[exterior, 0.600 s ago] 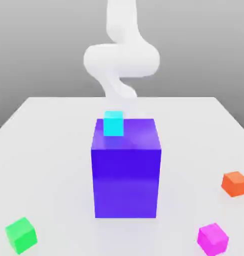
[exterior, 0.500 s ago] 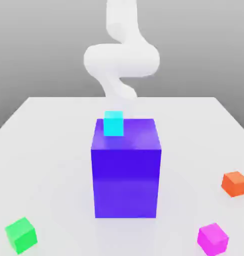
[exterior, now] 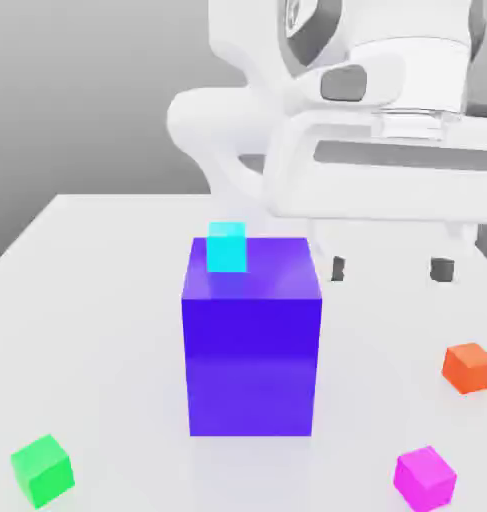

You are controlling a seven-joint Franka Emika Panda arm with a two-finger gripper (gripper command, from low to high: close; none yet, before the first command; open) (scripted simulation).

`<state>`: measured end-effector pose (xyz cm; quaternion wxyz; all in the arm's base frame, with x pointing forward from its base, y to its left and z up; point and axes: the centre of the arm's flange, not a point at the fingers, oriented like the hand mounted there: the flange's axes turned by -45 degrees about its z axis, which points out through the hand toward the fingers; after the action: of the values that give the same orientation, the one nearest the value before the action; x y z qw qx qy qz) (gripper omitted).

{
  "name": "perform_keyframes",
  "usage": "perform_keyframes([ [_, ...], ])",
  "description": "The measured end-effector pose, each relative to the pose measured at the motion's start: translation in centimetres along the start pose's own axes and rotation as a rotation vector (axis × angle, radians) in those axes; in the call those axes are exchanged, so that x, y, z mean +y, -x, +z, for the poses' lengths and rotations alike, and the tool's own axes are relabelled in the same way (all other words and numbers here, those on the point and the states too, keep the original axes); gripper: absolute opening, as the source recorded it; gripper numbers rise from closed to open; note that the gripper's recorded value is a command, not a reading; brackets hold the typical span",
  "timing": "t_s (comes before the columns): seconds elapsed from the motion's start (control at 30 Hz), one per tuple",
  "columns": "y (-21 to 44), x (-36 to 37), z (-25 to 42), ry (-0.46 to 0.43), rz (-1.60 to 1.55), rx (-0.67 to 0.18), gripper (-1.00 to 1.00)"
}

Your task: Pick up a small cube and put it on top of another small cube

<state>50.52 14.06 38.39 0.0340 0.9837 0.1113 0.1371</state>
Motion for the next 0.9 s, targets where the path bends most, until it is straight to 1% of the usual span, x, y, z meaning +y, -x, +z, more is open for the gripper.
perform_keyframes([
  [0.17, 2.2, -4.3, 8.2, -0.044, -0.064, -0.117, 0.0],
  [0.33, 5.9, -8.8, 15.6, -0.102, -0.122, -0.233, 0.0],
  [0.4, 7.0, -9.7, 18.3, -0.114, -0.13, -0.252, 0.0],
  [0.5, 8.2, -10.3, 22.3, -0.117, -0.133, -0.257, 0.0],
  [0.53, 8.5, -10.4, 23.1, -0.117, -0.133, -0.258, -1.0],
  [0.73, 8.6, -10.4, 23.4, -0.117, -0.134, -0.258, -1.0],
  [0.9, 7.2, -9.9, 18.3, -0.117, -0.133, -0.258, -1.0],
])
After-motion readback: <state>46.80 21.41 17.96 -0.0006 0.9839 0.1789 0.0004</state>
